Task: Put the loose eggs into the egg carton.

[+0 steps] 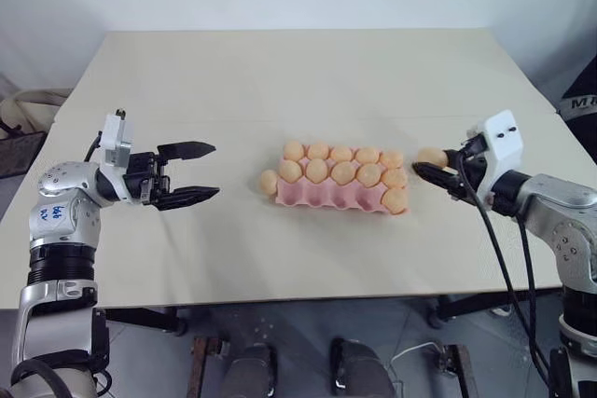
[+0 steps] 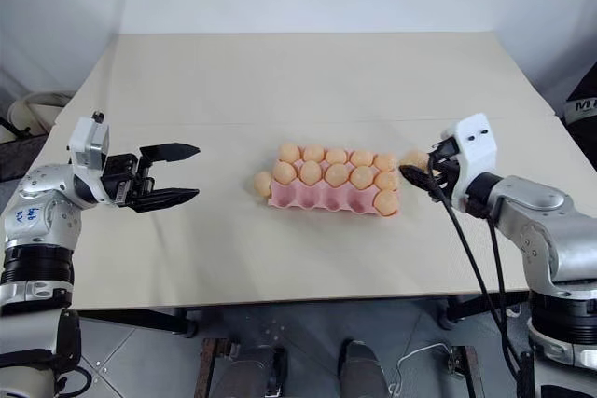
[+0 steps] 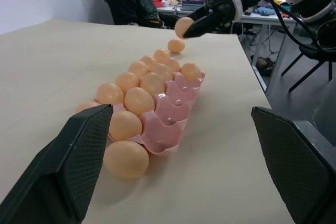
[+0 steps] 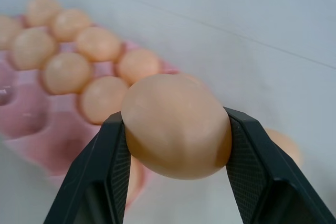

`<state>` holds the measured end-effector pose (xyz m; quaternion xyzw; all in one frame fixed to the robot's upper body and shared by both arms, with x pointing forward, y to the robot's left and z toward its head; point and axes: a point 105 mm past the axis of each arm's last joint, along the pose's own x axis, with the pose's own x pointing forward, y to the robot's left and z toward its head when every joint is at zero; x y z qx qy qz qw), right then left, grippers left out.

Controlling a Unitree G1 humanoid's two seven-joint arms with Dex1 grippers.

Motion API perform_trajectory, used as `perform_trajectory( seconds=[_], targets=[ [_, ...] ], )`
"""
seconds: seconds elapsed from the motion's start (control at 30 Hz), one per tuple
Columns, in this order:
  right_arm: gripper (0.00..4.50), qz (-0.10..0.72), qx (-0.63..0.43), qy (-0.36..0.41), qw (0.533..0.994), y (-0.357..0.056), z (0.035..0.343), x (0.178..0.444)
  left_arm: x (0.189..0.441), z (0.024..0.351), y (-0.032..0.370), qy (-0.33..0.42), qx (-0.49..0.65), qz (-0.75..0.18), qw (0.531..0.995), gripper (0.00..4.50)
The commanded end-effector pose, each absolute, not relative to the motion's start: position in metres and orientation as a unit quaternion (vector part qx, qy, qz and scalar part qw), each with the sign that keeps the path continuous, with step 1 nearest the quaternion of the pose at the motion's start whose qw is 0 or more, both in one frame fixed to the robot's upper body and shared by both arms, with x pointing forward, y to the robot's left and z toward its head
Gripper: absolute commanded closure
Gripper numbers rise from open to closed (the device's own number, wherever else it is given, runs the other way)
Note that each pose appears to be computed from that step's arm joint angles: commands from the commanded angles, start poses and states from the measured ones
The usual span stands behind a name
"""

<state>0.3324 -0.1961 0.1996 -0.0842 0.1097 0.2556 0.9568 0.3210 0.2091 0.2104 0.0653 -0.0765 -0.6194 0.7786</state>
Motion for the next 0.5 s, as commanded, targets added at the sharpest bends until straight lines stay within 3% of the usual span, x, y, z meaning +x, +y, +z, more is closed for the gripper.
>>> perform_trajectory(
  seconds=[0.03, 0.2, 0.5],
  targets=[
    [2.25, 0.288, -0.083, 0.097, 0.949, -0.160, 0.202, 0.331, 0.317, 0.223, 0.208, -0.104, 0.074, -0.624, 0.771, 0.00],
    [2.25, 0.326, -0.079, 0.113, 0.935, -0.123, 0.186, 0.326, 0.316, 0.223, 0.208, -0.106, 0.074, -0.623, 0.771, 0.00],
    [2.25, 0.318, -0.106, 0.131, 0.933, -0.126, 0.169, 0.331, 0.310, 0.222, 0.212, -0.106, 0.074, -0.617, 0.777, 0.00]
  ],
)
